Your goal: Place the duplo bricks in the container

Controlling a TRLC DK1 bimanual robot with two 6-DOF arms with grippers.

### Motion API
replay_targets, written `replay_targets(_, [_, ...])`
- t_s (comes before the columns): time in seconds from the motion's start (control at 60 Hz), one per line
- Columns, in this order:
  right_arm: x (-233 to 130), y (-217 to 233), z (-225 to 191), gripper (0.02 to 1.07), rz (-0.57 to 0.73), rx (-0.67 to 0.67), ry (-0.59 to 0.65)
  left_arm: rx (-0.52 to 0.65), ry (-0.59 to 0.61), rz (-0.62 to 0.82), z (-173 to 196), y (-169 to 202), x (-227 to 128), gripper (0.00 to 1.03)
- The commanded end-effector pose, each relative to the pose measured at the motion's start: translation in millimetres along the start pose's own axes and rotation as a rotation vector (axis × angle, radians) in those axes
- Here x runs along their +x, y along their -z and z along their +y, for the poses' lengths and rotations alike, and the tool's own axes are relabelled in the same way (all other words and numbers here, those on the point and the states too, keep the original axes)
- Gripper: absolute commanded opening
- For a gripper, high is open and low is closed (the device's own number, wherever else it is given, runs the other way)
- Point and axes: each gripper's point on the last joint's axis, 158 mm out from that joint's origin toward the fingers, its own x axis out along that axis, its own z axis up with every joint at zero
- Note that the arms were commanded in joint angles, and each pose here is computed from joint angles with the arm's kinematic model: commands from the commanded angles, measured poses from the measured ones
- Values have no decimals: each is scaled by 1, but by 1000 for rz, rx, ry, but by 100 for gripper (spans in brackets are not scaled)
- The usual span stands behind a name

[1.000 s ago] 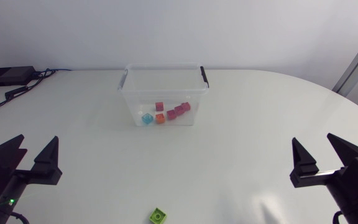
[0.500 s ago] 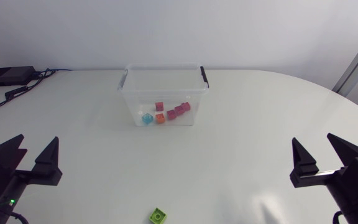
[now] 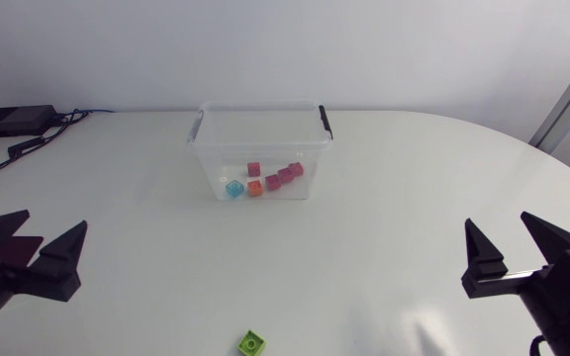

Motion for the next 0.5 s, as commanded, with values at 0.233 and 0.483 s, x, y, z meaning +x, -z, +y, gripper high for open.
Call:
replay_targets(0.233, [1,8,0,103,14,-11,1,172,94,261,-4,-13,-2,99])
replay_targets(0.483, [1,8,0,103,12,-12,2,246,283,480,-48,18,12,99])
